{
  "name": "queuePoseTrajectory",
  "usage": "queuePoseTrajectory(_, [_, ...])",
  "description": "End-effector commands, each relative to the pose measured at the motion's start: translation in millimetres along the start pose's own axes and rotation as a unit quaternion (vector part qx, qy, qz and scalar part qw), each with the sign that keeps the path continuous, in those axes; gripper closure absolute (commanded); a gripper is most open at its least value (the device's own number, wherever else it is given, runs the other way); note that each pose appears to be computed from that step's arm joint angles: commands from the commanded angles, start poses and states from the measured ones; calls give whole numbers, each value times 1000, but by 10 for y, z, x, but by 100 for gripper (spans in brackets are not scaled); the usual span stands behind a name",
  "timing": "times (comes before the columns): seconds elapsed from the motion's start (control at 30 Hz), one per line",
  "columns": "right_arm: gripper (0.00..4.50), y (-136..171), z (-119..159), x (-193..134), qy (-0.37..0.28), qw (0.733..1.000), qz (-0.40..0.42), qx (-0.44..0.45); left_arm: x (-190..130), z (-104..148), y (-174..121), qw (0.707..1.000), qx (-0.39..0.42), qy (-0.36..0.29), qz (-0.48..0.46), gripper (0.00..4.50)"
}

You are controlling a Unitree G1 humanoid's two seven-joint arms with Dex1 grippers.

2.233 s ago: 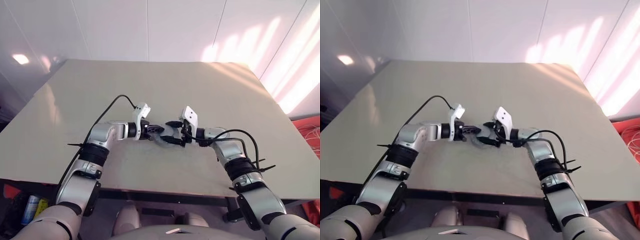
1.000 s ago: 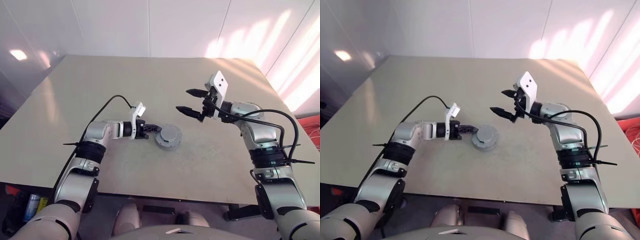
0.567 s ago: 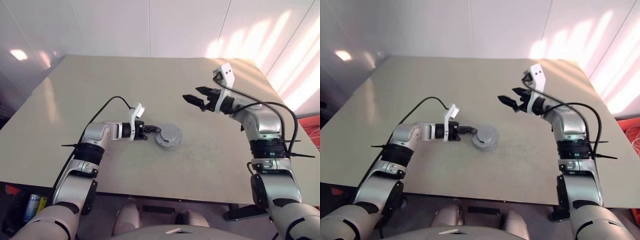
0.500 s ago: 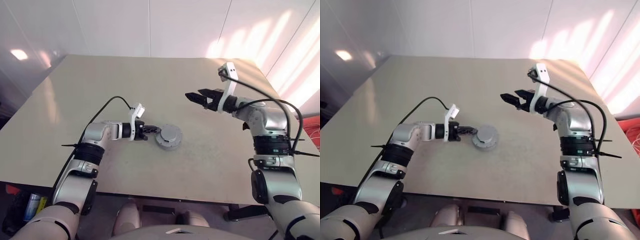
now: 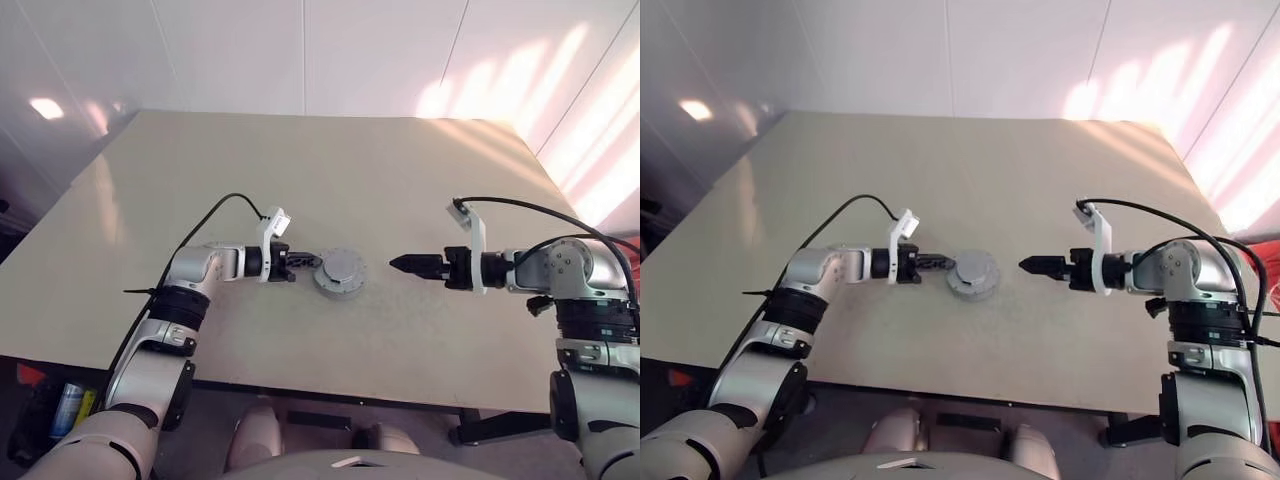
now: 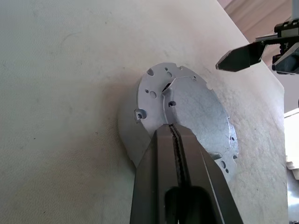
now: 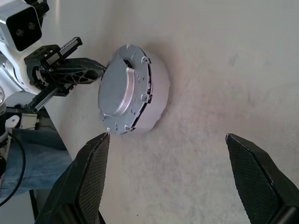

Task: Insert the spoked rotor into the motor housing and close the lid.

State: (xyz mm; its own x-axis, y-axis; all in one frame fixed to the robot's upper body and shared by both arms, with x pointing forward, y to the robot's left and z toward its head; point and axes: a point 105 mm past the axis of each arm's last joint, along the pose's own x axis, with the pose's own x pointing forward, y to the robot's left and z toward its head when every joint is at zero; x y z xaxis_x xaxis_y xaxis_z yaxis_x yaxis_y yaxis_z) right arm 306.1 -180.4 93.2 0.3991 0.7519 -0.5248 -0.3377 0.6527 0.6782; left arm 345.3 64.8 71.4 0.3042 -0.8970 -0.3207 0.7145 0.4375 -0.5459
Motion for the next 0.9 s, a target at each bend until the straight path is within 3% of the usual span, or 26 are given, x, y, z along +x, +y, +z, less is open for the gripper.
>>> queuePoseTrajectory(0.03, [2,131,-60,171,4,999,38,11,-9,-25,34,1000,0,5,9,450])
queuePoseTrajectory(0.4, [2,376,-13,604,-13,996,85,22,-34,1,59,1000,5,1,18,450])
queuePoseTrajectory(0.9, [2,446,57,880,-41,995,87,38,-48,15,73,1000,8,-3,24,450])
